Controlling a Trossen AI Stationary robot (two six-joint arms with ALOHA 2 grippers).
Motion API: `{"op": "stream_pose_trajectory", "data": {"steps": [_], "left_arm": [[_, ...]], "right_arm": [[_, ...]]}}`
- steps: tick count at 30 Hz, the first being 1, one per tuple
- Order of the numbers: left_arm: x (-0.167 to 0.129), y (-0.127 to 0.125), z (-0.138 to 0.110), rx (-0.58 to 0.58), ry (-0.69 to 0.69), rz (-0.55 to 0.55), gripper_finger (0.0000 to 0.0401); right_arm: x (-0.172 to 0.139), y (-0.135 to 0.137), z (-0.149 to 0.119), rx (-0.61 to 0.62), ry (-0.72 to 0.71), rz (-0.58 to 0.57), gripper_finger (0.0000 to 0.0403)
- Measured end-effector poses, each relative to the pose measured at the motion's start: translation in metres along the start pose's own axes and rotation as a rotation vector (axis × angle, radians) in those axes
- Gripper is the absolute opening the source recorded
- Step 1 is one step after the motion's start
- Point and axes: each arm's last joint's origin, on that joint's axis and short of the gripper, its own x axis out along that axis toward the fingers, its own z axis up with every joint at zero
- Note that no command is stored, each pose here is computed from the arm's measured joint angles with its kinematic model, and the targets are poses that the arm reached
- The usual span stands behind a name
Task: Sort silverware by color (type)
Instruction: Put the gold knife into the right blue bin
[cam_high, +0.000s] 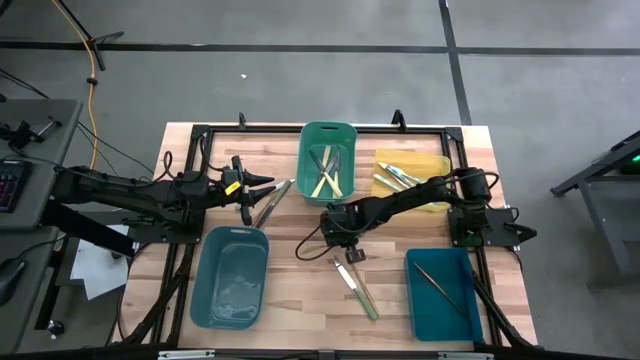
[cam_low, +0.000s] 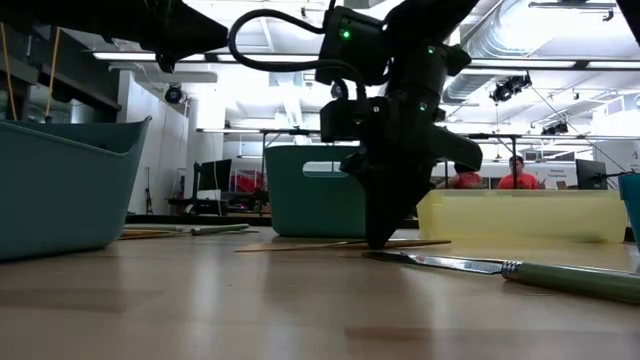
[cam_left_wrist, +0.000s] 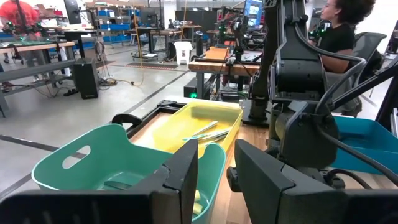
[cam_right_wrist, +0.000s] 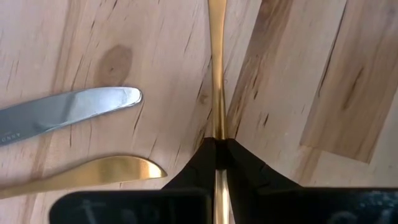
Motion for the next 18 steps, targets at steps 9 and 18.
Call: {"op": "stream_pose_trajectory", "data": {"steps": [9, 18], "left_arm": [[0.000, 0.000, 0.000, 0.000, 0.000, 0.000, 0.0102], [0.000, 0.000, 0.000, 0.000, 0.000, 0.000, 0.0102]], "right_arm": [[-0.014, -0.002, 0.014, -0.022, 0.009, 0.001, 0.0009], [-0.025, -0.003, 0.018, -0.034, 0.050, 0.006, 0.0005]]}}
